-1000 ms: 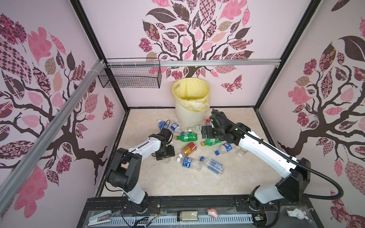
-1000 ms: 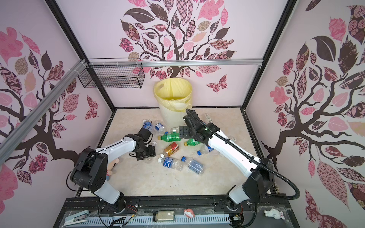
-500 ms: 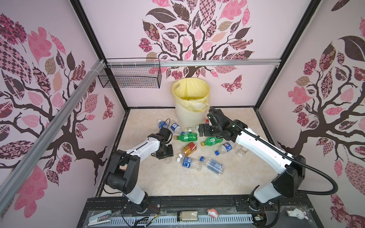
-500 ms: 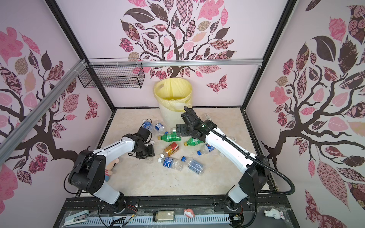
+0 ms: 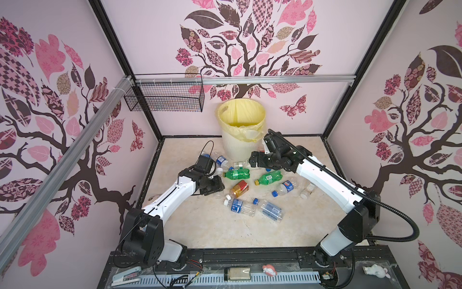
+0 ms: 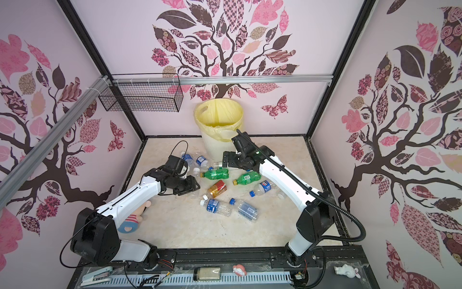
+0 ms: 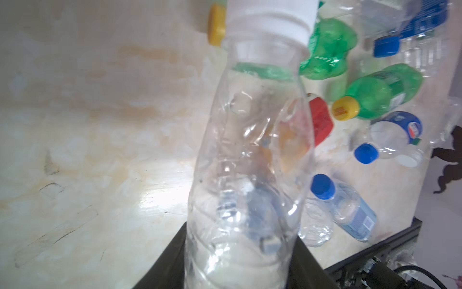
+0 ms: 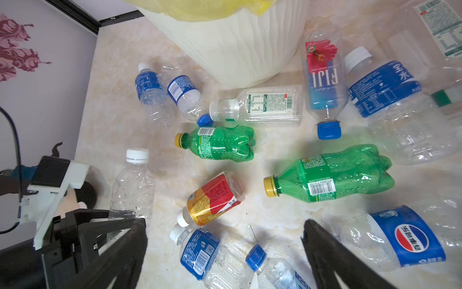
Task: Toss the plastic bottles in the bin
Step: 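Lift the white-cap bottle with left gripper while right gripper grasps its cap end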
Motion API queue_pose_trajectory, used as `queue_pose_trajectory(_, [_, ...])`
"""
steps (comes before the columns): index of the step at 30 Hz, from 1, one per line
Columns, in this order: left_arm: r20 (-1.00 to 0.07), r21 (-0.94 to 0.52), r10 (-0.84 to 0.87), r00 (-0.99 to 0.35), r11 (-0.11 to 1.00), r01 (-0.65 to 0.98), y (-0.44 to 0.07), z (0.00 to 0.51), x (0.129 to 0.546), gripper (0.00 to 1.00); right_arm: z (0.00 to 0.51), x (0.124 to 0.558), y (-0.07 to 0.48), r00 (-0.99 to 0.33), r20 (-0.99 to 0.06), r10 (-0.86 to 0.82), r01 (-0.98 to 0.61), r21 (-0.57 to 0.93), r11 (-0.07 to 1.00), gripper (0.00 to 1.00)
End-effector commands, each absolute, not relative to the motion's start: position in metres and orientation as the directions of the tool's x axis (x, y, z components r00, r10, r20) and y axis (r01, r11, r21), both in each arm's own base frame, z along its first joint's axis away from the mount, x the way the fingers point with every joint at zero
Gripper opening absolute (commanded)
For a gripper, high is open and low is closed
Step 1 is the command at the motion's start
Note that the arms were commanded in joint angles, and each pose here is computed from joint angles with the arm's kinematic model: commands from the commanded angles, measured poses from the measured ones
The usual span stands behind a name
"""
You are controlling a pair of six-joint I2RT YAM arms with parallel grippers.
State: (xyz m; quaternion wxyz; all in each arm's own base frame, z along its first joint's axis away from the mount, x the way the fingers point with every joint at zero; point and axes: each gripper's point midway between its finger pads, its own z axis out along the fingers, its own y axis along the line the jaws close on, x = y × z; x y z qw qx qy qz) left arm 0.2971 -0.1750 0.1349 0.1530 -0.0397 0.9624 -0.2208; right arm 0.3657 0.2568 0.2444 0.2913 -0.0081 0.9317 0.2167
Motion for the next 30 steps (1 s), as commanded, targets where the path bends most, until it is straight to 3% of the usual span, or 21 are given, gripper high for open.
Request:
queue_pose_trajectory(1, [-0.372,-0.532,-0.116,-0.921,0.839,0.109,-0.210,0.181,0.304,0.52,0.254,0.364,0.273,-0.851,-0.507,0.135,-0.154,0.488,0.859,1.00])
queue_pose_trajectory(6, [-0.431,-0.601,-0.105,-0.896,0.774,0.199,-0.244,0.212,0.301,0.52,0.256,0.360,0.277,-0.874,-0.449,0.188,-0.129,0.585,0.801,0.99])
queue_pose_trajectory(18, [-0.477,-0.637,-0.009,-0.879,0.692,0.339,-0.292,0.240,0.284,0.52,0.271,0.354,0.288,-0.880,-0.431,0.197,-0.163,0.666,0.728,0.95])
queue_pose_trajectory(30, [-0.491,-0.641,0.002,-0.871,0.676,0.363,-0.297,0.250,0.279,0.53,0.271,0.358,0.292,-0.884,-0.417,0.212,-0.160,0.695,0.701,0.65])
